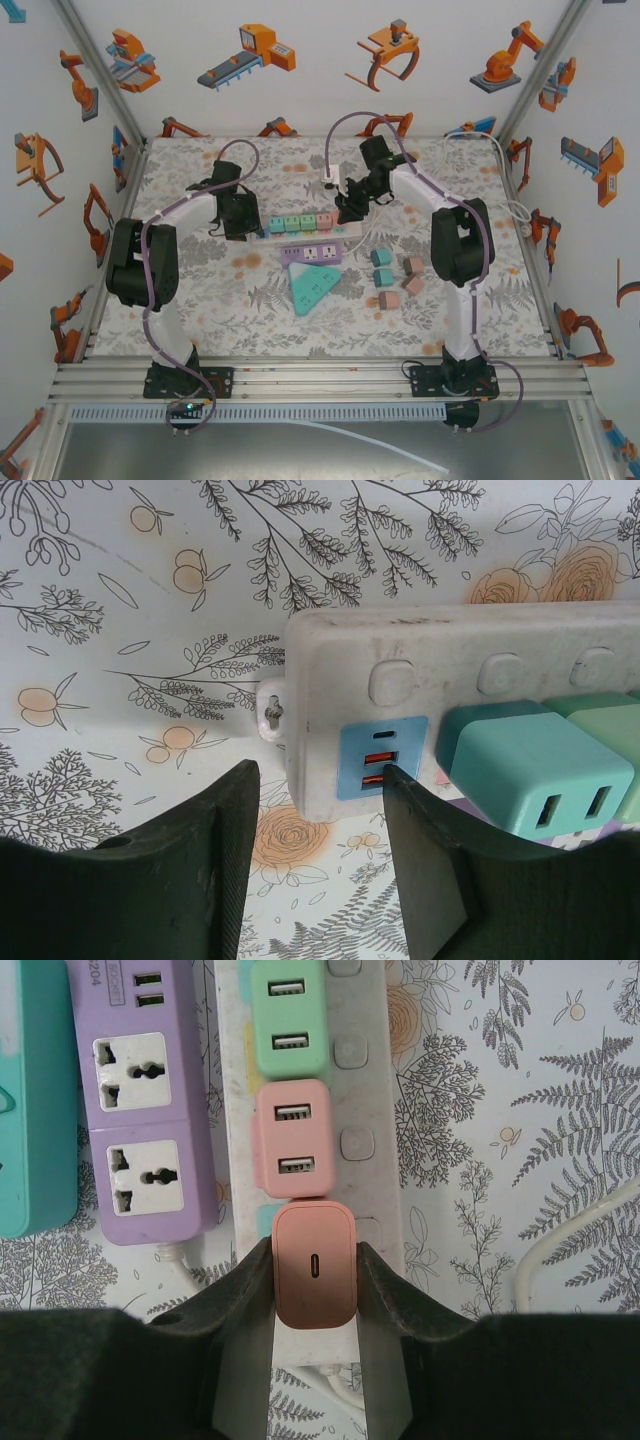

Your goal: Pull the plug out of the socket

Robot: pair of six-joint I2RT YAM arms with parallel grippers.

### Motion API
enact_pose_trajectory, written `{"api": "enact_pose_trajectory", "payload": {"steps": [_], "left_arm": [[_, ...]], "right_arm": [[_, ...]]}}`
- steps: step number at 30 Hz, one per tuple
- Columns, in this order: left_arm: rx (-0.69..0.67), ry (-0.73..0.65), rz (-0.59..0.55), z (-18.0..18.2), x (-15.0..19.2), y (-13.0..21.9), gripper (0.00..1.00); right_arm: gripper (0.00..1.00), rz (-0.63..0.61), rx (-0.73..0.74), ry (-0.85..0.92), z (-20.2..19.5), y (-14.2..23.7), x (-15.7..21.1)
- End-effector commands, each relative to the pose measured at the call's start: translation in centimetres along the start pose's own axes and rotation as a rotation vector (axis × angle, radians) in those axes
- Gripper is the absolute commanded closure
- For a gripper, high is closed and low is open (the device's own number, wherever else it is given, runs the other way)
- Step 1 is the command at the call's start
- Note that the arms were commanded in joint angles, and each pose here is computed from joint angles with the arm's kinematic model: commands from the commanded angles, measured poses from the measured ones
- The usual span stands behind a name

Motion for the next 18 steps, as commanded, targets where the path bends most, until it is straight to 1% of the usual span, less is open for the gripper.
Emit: {"api": "enact_pose_trajectory", "payload": {"steps": [1, 4, 7, 14, 16, 18], "left_arm": [[-0.178, -0.038, 0.150, 2.9, 3.9, -3.1, 0.49], [-0.162, -0.037, 0.129, 2.6, 3.5, -2.4, 0.49], [-0.136, -0.037, 0.101, 2.1, 2.9, -1.3, 0.49], [-0.053, -0.037, 0.017, 0.6, 1.3, 2.2, 0.47], [-0.023, -0.037, -0.012, 0.0, 0.8, 3.6, 0.46], [0.012, -0.039, -0.042, -0.6, 0.5, 5.1, 0.46]], "right_arm": [[1.00, -0.100, -0.004, 0.072, 0.7, 1.3, -4.0], [1.00, -0.097, -0.006, 0.057, 0.9, 1.3, -3.8], [1.00, -0.112, 0.016, 0.049, 1.0, 2.3, -4.5], [1.00, -0.147, 0.141, 0.010, 1.5, 5.1, -5.6], [1.00, -0.151, 0.193, -0.030, 1.8, 6.1, -5.8], [1.00, -0.160, 0.247, -0.107, 2.1, 7.2, -6.0]]}}
Point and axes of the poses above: each hand's point on the last joint's axis, 136 mm out from that joint toward the fingers, its own y axis back along the fingers, its own z axis along the line the jaws close on, x = y × z, the point moved 6 cm from there along y, back along the fingers, and after that the axes turned 5 degrees about y, right-handed, at the moved point
